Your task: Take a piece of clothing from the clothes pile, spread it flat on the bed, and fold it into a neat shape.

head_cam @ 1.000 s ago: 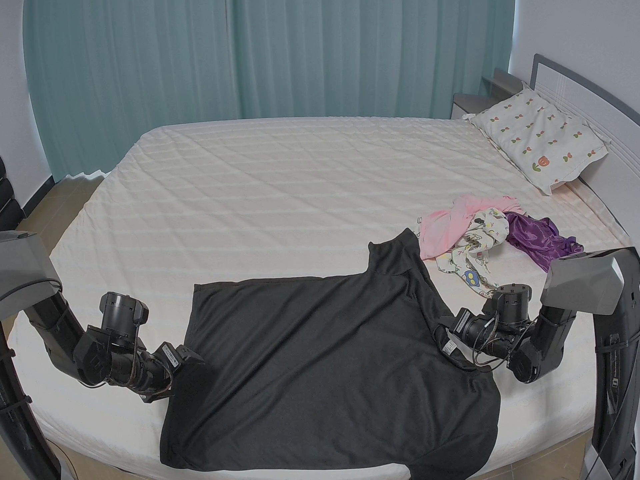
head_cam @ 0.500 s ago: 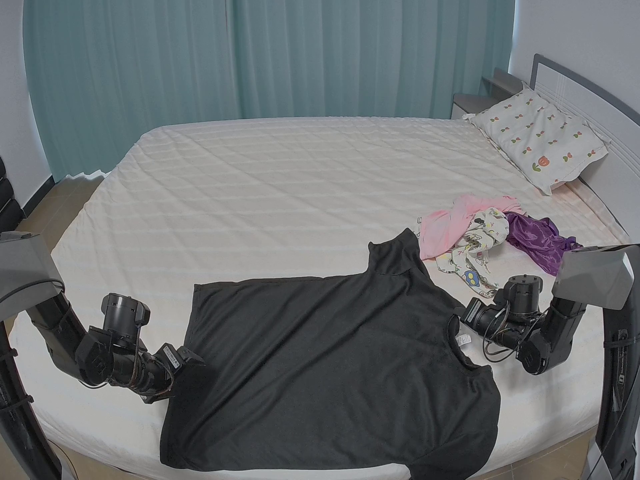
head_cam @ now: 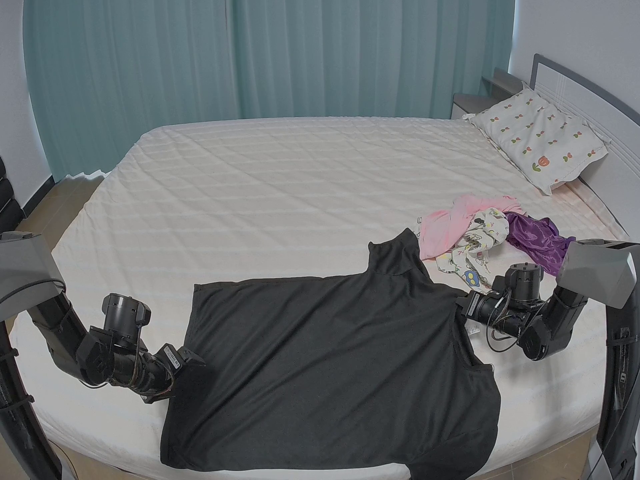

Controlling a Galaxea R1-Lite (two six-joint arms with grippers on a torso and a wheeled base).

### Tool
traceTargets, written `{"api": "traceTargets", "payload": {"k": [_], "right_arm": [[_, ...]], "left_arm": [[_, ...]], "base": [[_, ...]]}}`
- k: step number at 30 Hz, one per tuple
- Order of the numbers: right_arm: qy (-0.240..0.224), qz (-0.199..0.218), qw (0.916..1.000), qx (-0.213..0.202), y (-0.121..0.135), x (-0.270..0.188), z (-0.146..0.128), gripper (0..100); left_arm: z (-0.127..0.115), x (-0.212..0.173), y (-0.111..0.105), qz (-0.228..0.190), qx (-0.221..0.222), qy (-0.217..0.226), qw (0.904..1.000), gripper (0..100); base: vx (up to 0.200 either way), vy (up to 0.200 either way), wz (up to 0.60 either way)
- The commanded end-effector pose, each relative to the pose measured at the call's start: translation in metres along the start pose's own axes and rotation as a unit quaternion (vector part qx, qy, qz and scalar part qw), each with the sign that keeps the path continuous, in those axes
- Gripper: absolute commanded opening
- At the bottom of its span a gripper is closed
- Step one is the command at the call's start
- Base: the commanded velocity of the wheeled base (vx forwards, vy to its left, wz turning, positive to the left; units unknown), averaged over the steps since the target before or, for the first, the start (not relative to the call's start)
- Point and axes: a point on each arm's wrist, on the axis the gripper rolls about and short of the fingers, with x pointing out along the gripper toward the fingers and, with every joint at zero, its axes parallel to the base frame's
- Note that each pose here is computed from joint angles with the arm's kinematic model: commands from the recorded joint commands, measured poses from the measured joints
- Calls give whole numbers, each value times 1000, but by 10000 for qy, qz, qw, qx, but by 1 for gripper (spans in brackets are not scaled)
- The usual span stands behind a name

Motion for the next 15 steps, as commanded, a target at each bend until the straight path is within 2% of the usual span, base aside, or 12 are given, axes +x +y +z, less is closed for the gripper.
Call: {"api": "traceTargets", "payload": {"k": [1, 2, 11, 15], "right_arm": [[161, -86, 9997, -132, -7, 8, -8, 0], [141, -108, 9997, -180, -9, 11, -8, 100], [-66, -238, 9996, -131, -21, 5, 4, 100], [-106, -341, 9993, 79, -31, -10, 9, 100]], "left_arm": [[-2, 1, -1, 7, 32, 24, 10000, 100], [-2, 1, -1, 11, 29, 32, 10000, 100], [-3, 2, 0, 21, 40, 46, 10000, 100], [-3, 2, 0, 21, 40, 46, 10000, 100]], "base": [[0, 0, 0], [0, 0, 0], [0, 0, 0], [0, 0, 0]]}}
